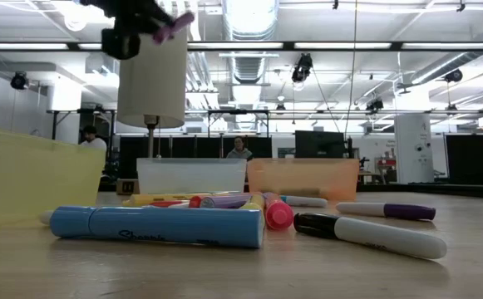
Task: Pick & Place Markers
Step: Put the light purple highlighter into the transparent bin
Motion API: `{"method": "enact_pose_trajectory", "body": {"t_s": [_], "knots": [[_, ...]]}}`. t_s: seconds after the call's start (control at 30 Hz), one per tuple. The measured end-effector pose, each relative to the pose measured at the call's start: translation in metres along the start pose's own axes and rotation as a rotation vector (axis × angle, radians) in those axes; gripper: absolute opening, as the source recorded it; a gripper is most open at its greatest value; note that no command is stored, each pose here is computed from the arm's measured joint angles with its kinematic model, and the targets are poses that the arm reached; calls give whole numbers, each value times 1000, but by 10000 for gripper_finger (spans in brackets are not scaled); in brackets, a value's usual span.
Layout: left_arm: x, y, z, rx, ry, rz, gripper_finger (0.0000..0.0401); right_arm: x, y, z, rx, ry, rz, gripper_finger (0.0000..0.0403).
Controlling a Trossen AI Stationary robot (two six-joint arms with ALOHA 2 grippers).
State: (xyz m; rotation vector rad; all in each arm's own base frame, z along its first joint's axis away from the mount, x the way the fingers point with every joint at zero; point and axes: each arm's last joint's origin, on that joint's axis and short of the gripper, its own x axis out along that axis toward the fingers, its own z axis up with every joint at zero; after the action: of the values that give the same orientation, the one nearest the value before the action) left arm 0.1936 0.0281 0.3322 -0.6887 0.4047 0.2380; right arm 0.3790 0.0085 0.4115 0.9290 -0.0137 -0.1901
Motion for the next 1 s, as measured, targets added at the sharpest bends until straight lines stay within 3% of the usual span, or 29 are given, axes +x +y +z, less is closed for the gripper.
{"method": "enact_pose_trajectory", "body": {"t_s": [0.13,0.37,0.53,0.73,1.0], "knots": [[9,10,-5,133,20,179,49,-1,2,3,-32,-25,13,163],[39,18,-10,490,133,277,49,-4,6,6,-48,-54,39,155],[67,30,-17,688,231,415,56,-4,9,4,-64,-64,47,151],[104,49,-26,798,361,484,62,-5,10,2,-93,-59,51,150],[128,65,-39,827,491,492,63,-6,13,-2,-102,-50,58,143]]}}
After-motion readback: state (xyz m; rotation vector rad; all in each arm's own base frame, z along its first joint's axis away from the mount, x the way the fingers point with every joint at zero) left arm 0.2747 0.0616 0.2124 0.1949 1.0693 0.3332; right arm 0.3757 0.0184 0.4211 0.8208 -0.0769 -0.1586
